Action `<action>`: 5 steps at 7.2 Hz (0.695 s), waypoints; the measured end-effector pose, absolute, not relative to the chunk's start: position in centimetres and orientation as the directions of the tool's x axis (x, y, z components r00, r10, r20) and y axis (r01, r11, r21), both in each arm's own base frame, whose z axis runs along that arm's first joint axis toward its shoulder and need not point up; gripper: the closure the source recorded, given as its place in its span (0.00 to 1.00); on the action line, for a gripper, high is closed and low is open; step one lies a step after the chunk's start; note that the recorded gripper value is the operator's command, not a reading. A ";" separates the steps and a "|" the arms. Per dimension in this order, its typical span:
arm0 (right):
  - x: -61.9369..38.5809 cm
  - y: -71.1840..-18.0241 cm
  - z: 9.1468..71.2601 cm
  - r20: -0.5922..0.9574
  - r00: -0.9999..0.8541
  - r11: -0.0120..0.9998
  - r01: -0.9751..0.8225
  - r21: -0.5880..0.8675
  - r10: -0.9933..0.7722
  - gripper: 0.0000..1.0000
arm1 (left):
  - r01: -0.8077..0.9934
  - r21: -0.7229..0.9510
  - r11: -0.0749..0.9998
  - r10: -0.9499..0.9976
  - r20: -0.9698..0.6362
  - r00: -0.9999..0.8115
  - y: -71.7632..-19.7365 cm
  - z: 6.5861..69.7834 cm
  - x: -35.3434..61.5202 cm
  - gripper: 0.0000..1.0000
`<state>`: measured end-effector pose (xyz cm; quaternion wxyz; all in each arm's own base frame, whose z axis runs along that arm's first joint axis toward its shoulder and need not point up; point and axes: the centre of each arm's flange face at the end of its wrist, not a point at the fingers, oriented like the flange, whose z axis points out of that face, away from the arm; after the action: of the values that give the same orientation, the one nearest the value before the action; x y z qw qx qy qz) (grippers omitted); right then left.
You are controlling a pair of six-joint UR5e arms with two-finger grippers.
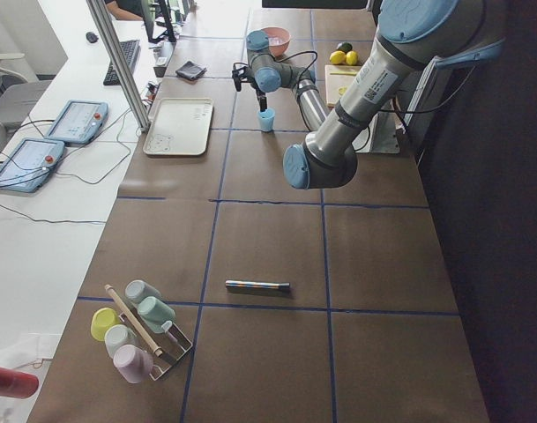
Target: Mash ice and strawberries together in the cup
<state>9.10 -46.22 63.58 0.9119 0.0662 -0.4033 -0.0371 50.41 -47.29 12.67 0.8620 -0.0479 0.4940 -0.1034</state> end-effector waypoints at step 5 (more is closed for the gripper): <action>9.1 -46.0 63.9 0.736 0.670 0.992 0.002 0.129 -0.096 0.01 | -0.045 0.064 0.997 0.078 -0.726 0.683 -50.1 26.3 30.1 0.00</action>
<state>9.05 -46.02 63.90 0.9120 0.0585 -0.4050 -0.0269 30.10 -50.11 26.31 0.9171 0.0205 0.3967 0.0334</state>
